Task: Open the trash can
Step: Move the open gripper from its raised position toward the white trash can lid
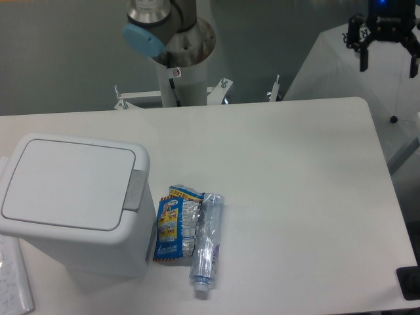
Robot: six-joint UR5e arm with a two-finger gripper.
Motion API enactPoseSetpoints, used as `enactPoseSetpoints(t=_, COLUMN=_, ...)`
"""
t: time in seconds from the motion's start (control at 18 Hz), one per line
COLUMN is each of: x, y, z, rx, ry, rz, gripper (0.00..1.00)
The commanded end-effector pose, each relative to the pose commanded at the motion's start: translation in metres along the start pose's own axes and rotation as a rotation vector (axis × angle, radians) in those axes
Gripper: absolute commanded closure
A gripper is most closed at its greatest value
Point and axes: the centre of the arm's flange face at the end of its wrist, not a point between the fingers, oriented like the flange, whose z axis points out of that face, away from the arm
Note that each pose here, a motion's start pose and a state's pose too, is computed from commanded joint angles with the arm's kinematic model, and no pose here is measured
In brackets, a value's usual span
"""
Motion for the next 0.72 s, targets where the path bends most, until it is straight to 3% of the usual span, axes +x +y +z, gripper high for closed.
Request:
enactPoseSetpoints(t=0.5, x=0.01, y=-0.024, z=0.001, rx=0.021, ry=0.018, rz=-0.057, gripper=0.0)
enactPoseSetpoints(t=0.72, x=0.024, y=-0.056, z=0.008, rx=0.043, ry=0.046, rz=-0.213, gripper=0.0)
